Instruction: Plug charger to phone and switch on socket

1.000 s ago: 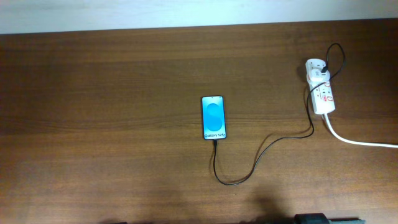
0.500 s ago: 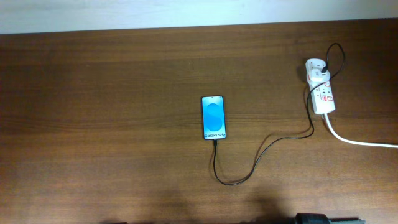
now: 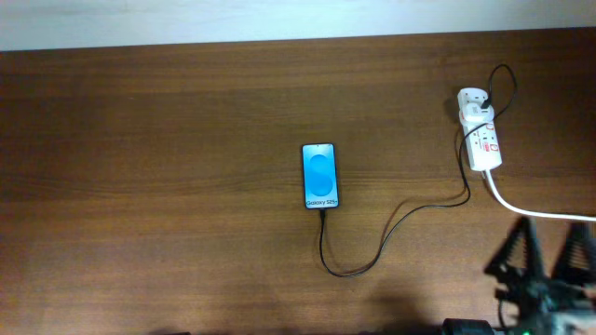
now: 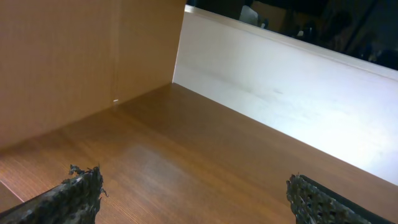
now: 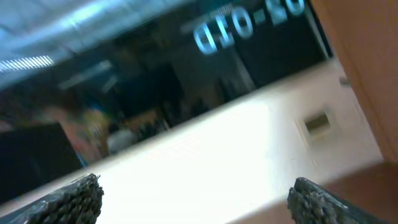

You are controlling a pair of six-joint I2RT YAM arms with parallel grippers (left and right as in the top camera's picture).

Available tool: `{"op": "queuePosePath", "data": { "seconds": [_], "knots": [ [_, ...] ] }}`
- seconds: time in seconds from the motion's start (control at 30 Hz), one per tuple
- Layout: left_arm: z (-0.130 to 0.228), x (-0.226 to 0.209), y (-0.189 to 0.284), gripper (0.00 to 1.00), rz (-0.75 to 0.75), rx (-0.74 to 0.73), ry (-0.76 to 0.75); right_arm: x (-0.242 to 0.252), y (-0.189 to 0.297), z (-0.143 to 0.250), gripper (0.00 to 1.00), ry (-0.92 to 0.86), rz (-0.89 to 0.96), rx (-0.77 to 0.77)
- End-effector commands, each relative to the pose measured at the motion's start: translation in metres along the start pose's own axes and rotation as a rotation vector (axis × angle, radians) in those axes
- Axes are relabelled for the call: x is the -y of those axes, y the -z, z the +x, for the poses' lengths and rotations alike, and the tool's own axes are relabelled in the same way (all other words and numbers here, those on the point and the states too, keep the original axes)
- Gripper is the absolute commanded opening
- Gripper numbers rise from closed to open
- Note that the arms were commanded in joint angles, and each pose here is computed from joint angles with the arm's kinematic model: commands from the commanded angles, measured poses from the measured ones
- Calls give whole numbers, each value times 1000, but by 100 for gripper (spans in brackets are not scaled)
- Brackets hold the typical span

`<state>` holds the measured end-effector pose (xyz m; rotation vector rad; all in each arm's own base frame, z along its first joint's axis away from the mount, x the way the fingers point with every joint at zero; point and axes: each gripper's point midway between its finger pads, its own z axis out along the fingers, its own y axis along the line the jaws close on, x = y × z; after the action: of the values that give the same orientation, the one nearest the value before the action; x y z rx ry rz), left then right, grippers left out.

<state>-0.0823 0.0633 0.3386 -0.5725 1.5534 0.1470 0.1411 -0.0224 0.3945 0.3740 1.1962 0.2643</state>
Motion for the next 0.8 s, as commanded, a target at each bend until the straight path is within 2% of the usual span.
{"op": "queuePosePath", "data": {
  "seconds": [0.0, 0.2, 0.57, 0.77],
  "knots": [
    [-1, -1, 1, 99, -9, 7, 8, 25, -13, 48, 99, 21, 61, -94],
    [-1, -1, 1, 100, -9, 7, 8, 55, -25, 110, 99, 28, 116, -196],
    [-1, -1, 1, 99, -9, 7, 8, 86, -34, 177, 99, 60, 128, -234],
    [0, -1, 1, 99, -9, 7, 8, 100, -32, 204, 99, 147, 131, -261]
  ]
}}
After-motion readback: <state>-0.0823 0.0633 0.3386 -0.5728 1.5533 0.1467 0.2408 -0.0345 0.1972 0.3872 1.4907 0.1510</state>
